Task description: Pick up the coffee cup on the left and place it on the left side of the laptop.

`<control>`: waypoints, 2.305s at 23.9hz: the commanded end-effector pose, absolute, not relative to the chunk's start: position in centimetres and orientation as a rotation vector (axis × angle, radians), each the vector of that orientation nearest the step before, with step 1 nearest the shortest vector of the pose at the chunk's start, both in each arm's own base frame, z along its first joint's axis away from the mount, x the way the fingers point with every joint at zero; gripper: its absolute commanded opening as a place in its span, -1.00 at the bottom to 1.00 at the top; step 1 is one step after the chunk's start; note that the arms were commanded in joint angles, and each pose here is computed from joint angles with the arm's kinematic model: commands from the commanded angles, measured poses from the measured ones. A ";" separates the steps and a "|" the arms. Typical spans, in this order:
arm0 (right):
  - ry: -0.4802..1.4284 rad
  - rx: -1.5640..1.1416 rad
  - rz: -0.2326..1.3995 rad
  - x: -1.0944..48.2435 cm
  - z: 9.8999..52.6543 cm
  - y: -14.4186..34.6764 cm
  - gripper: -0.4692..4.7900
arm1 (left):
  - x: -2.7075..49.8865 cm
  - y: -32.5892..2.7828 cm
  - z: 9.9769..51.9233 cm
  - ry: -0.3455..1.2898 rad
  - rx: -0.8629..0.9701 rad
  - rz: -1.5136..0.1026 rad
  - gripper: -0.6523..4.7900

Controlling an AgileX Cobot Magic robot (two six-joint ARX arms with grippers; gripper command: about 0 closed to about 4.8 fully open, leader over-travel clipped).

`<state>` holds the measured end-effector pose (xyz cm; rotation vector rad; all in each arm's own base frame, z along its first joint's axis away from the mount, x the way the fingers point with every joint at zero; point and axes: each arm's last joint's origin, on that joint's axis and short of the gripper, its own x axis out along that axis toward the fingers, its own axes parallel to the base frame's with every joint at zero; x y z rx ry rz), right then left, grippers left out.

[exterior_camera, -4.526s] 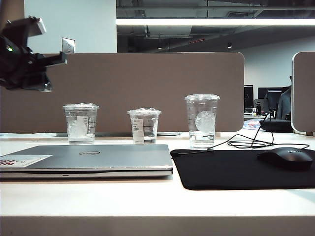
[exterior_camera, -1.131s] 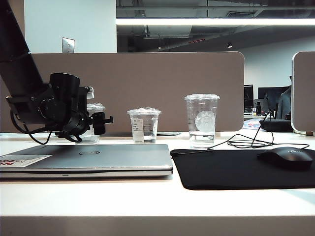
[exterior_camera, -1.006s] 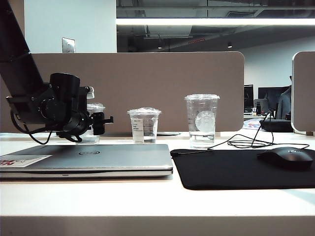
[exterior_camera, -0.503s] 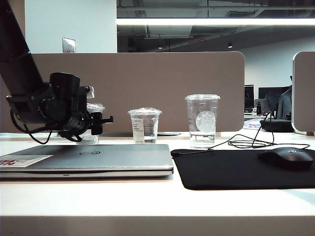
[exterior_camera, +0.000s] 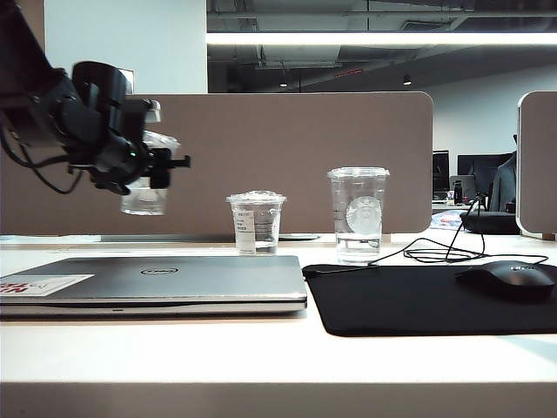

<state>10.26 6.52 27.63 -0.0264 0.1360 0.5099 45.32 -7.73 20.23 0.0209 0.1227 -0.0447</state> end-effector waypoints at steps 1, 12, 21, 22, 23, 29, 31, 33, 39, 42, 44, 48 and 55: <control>0.109 -0.017 0.514 10.3 28.1 6.5 -0.84 | 44.5 -6.8 21.6 0.084 0.011 -0.030 -0.13; 0.109 -0.017 0.514 10.3 28.1 6.5 -0.84 | 35.8 -2.6 22.5 -0.001 -0.001 0.045 -0.12; 0.110 -0.017 0.517 10.2 28.1 6.5 -0.84 | 29.6 1.5 18.6 0.029 -0.041 0.149 -0.12; 0.110 -0.017 0.517 10.2 28.1 6.5 -0.84 | 29.3 1.6 18.2 0.039 -0.040 0.153 -0.12; 0.110 -0.017 0.517 10.2 28.1 6.5 -0.84 | 29.1 1.6 18.0 0.044 -0.040 0.154 -0.12; 0.111 -0.017 0.517 10.2 28.1 6.5 -0.84 | 28.6 1.6 16.7 0.063 -0.036 0.155 -0.12; 0.110 -0.017 0.517 10.2 28.1 6.5 -0.84 | 28.9 1.6 15.9 0.077 -0.035 0.156 -0.12; 0.110 -0.017 0.517 10.2 28.1 6.5 -0.84 | 29.1 1.6 15.4 0.083 -0.034 0.156 -0.12; 0.111 -0.017 0.518 10.2 28.1 6.5 -0.84 | 29.7 1.7 13.0 0.090 -0.031 0.167 -0.12; 0.111 -0.017 0.531 10.2 28.1 6.6 -0.84 | 29.9 1.8 12.1 0.120 -0.026 0.207 -0.12; 0.114 -0.017 0.536 10.2 28.0 6.6 -0.84 | 30.0 1.8 11.8 0.124 -0.026 0.211 -0.12; 0.117 -0.018 0.535 10.2 28.0 6.6 -0.84 | 30.0 1.8 11.8 0.126 -0.014 0.209 -0.07; 0.117 -0.018 0.536 10.2 28.0 6.6 -0.84 | 30.0 1.8 11.8 0.130 0.012 0.204 0.69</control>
